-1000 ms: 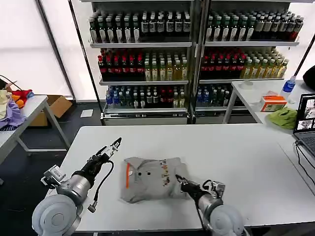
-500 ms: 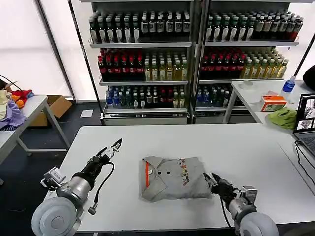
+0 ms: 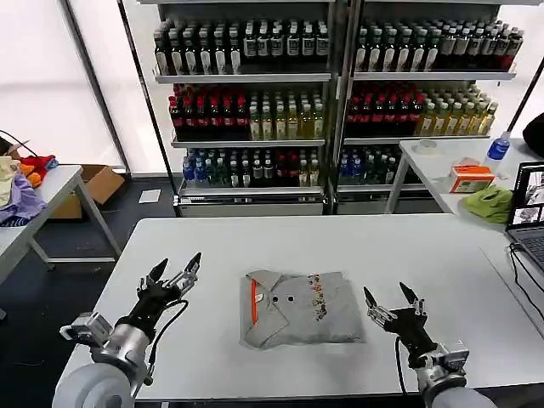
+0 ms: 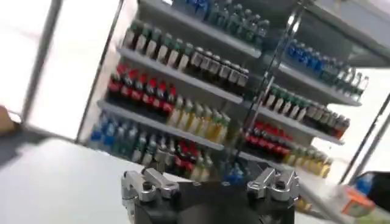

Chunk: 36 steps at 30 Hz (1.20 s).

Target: Fold and organize the clothes.

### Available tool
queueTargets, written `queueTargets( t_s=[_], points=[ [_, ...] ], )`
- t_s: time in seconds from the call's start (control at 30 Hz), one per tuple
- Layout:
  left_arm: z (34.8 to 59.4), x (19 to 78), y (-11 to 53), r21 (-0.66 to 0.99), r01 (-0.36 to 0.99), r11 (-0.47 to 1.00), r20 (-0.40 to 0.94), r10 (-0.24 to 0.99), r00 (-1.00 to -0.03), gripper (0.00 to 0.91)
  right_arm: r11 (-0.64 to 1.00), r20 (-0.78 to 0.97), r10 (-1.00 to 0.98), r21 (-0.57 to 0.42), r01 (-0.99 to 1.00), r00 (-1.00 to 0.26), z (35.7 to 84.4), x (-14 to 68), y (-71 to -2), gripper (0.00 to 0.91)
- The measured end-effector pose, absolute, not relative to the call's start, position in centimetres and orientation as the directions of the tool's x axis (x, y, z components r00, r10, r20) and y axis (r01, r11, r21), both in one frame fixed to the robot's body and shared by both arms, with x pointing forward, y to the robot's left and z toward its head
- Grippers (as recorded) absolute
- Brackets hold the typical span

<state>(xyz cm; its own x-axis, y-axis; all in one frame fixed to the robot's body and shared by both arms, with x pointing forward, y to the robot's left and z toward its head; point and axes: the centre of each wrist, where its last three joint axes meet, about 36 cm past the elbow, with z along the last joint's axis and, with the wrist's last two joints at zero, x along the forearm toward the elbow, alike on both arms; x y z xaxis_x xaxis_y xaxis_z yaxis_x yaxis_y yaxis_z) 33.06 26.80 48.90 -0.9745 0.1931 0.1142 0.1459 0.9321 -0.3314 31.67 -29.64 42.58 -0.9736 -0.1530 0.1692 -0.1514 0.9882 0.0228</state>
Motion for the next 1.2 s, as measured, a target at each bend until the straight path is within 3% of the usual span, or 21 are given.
queueTargets(
  t_s=[0.5, 1.2],
  points=[
    [45.8, 28.8, 27.4, -0.02, 0.227, 0.974, 0.022, 0.227, -0.974, 0.907, 0.989, 0.047, -0.151, 0.005, -0.151, -0.987, 40.5, 28.3, -34.2, 0.907],
    [45.6, 27.7, 29.0, 0.125, 0.287, 0.95, 0.019, 0.287, -0.958, 0.907, 0.993, -0.028, -0.117, -0.024, -0.116, -0.993, 40.9, 26.3, -36.4, 0.907]
  ],
)
